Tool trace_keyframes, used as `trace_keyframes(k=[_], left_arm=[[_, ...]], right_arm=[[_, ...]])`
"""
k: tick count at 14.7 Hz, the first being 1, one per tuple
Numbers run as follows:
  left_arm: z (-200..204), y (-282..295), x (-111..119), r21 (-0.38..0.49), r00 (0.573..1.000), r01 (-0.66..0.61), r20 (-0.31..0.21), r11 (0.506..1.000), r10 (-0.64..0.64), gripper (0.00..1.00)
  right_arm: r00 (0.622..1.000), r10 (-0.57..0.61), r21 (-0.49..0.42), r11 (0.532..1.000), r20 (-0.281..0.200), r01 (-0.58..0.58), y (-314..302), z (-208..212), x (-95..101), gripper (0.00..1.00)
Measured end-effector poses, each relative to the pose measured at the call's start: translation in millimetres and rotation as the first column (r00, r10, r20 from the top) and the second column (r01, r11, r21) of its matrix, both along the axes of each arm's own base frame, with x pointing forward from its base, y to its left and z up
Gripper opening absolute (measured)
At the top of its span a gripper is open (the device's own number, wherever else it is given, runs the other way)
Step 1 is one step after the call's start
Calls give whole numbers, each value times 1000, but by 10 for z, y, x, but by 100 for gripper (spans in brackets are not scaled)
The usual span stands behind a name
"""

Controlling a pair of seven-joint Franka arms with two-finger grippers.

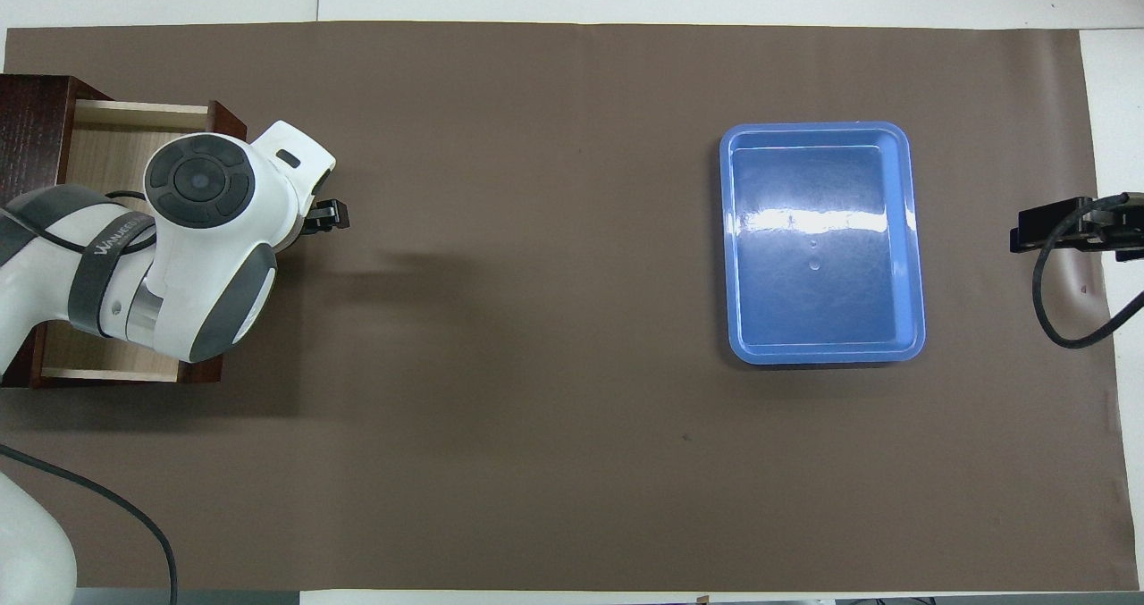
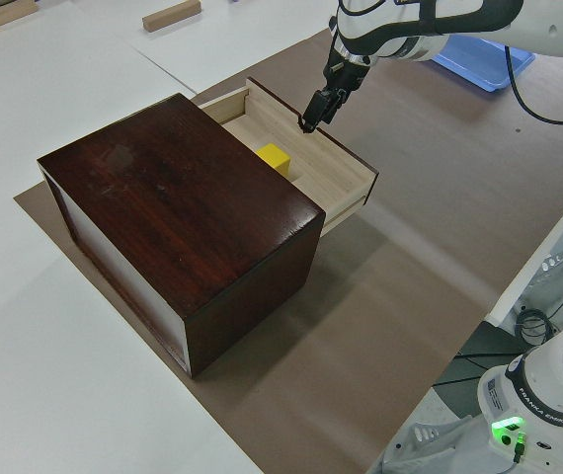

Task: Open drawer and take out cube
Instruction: 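Pull the drawer open toward the robot with the left gripper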

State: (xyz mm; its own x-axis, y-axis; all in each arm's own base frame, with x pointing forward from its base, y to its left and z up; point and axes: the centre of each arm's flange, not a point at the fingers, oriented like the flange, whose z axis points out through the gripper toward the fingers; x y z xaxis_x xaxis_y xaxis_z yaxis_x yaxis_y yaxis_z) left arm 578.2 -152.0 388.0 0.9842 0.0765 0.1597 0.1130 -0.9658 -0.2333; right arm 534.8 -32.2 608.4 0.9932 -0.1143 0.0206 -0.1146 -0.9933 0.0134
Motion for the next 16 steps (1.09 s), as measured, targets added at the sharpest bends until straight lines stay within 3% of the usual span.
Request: trace_keyframes(k=[7,13,16], left_arm=[[37,-9,21,-7,1000,-20,4,1000,20,100],[532,-221,285,-19,996,-82,-22,996,81,100],[569,-219,332,-24,995,-96,-28,995,95,100]], right_arm=[[1000,0,0,1000,0,0,0,-1,0,100],[1000,0,0,1000,-2,0,2,-14,-2,100],[1000,11,-1,1000,4,-11,63,7,-3,100]])
